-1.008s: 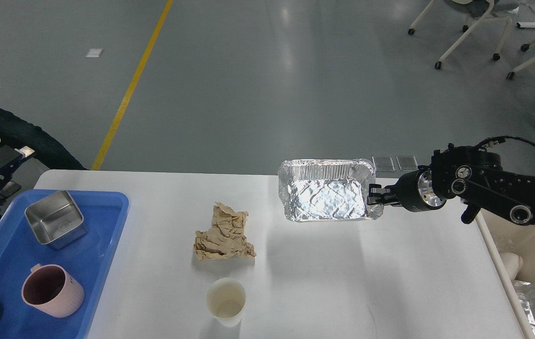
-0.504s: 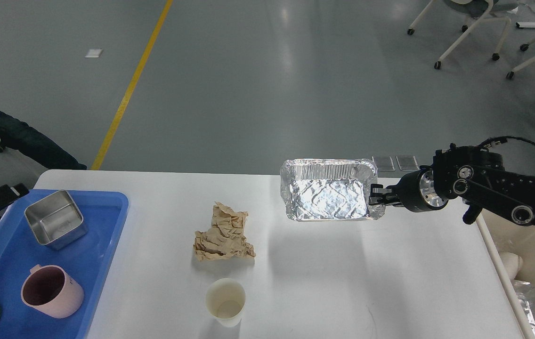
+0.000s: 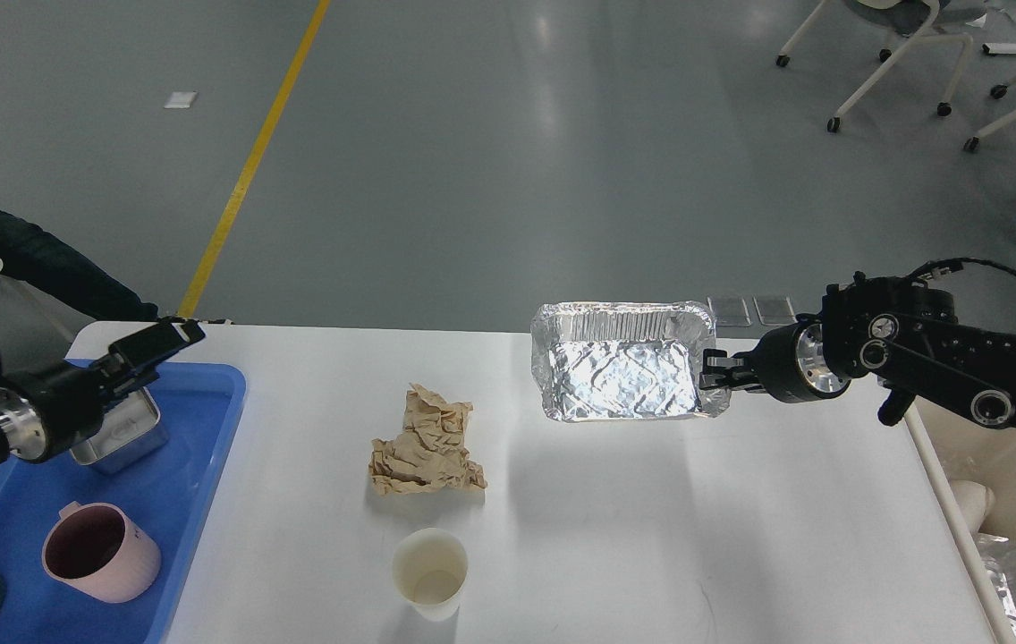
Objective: Tidy desktop
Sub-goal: 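Reach the left gripper to the white paper cup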
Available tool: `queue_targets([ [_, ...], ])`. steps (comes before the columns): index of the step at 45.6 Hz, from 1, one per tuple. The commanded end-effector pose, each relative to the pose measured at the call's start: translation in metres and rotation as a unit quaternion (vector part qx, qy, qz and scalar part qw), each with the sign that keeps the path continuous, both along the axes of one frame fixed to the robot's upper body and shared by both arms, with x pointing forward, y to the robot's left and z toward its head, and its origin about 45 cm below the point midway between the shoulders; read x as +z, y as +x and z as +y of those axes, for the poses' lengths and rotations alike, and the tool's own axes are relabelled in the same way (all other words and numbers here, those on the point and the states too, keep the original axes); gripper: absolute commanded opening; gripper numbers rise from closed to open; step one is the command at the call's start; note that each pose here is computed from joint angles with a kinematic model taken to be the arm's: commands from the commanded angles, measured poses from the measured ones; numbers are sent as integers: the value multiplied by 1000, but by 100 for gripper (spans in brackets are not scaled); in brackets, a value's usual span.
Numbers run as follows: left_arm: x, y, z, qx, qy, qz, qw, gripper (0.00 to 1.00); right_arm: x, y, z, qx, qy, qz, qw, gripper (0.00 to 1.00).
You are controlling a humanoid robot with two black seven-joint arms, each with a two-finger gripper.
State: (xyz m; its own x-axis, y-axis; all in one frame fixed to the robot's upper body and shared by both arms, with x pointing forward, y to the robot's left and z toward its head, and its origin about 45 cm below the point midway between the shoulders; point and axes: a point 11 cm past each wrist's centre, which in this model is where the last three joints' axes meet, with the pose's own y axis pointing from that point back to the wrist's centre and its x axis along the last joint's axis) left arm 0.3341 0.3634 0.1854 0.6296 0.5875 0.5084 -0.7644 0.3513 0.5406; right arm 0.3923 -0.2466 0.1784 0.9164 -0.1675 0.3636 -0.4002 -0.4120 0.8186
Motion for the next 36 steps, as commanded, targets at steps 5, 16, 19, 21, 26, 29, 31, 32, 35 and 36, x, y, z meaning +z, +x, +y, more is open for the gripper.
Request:
queue_targets([
  [5,-40,-7,-87,-130,21,43,990,97,0,0,-4,-4,-3,-1,1000,0],
  [16,-59,-26,-115,-244,95,24,965,96,-1,1,-7,-7,-5,0,1000,0],
  [19,-63,-29,-114,-265,117,17,957,96,-1,1,-7,-7,-5,0,1000,0],
  [21,-64,-31,-113,-275,127,14,953,96,-1,1,-7,-7,-4,-1,1000,0],
  [26,-71,-41,-115,-301,138,16,944,96,-1,3,-7,-9,-6,-2,1000,0],
  [29,-70,-49,-124,-321,130,14,938,96,-1,3,-6,-8,-5,-1,1000,0],
  [31,-68,-57,-134,-336,119,13,934,96,-2,2,-5,-8,-4,0,1000,0],
  [32,-67,-62,-139,-344,113,12,932,96,-2,2,-5,-8,-4,0,1000,0],
  [35,-61,-71,-153,-367,100,4,925,96,-2,2,-6,-8,-5,0,1000,0],
  [36,-59,-72,-156,-372,99,0,923,96,-2,2,-6,-8,-5,0,1000,0],
])
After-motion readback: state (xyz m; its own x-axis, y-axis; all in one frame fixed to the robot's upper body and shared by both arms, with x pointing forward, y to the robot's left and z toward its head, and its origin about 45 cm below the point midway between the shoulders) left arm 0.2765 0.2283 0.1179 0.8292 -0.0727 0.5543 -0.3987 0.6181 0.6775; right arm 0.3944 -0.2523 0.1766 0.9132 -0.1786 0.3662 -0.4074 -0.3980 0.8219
